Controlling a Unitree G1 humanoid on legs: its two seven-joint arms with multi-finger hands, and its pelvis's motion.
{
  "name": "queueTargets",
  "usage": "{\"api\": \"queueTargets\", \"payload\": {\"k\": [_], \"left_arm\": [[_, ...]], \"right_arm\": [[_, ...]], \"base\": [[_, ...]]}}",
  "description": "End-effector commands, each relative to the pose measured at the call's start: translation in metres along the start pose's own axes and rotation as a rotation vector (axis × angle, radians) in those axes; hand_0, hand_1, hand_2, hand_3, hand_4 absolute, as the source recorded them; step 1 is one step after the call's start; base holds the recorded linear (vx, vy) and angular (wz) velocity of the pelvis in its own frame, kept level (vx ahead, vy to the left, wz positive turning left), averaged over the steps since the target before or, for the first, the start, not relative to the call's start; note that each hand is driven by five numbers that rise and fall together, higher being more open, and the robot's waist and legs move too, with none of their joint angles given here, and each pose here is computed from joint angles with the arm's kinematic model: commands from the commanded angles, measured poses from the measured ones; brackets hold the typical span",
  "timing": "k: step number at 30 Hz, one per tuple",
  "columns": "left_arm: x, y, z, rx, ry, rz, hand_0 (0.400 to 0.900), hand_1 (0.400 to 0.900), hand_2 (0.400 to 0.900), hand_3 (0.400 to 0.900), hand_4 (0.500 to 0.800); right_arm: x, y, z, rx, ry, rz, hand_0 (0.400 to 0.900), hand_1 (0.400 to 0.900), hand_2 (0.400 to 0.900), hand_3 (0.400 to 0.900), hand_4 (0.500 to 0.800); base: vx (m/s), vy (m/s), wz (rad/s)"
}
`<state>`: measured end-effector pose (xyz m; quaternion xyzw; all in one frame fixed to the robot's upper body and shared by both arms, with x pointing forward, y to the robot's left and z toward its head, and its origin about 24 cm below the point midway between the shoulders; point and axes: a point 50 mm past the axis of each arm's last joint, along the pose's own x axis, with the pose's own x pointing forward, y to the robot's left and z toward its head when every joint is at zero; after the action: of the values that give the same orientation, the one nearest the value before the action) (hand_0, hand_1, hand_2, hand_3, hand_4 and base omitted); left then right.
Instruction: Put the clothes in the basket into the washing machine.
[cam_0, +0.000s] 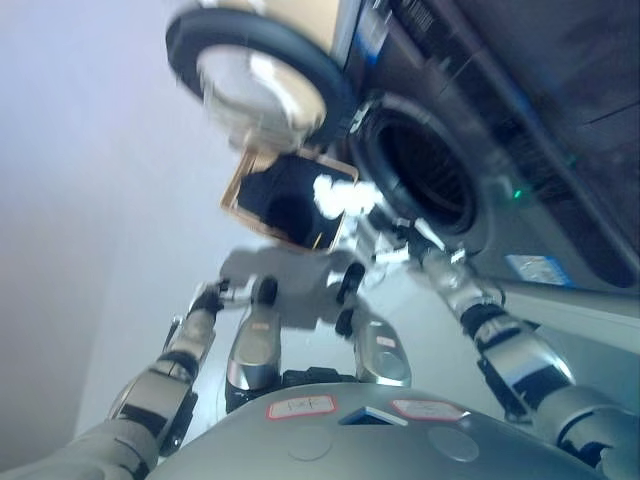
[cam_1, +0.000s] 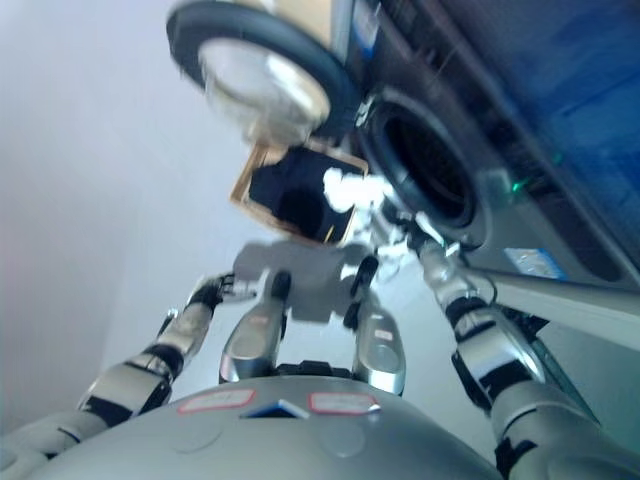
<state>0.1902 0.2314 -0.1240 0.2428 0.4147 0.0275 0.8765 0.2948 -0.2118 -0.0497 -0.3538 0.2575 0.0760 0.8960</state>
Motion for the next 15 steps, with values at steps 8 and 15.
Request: {"api": "queueTargets", "payload": {"k": [8, 15], "left_arm": [[0.01, 0.051, 0.098, -0.095, -0.308, 0.217, 0.9, 0.9, 0.9, 0.9, 0.8], [0.006, 0.079, 0.133, -0.079, -0.407, 0.304, 0.9, 0.9, 0.9, 0.9, 0.8]], "right_arm": [[0.0, -0.105, 0.106, -0.27, -0.363, -0.355, 0.9, 0.9, 0.9, 0.9, 0.8], [-0.011, -0.127, 0.139, -0.55, -0.493, -0.429, 0.9, 0.9, 0.9, 0.9, 0.8]], "base": [[-0.072, -0.065, 0.24], [-0.024, -0.036, 0.1]]}}
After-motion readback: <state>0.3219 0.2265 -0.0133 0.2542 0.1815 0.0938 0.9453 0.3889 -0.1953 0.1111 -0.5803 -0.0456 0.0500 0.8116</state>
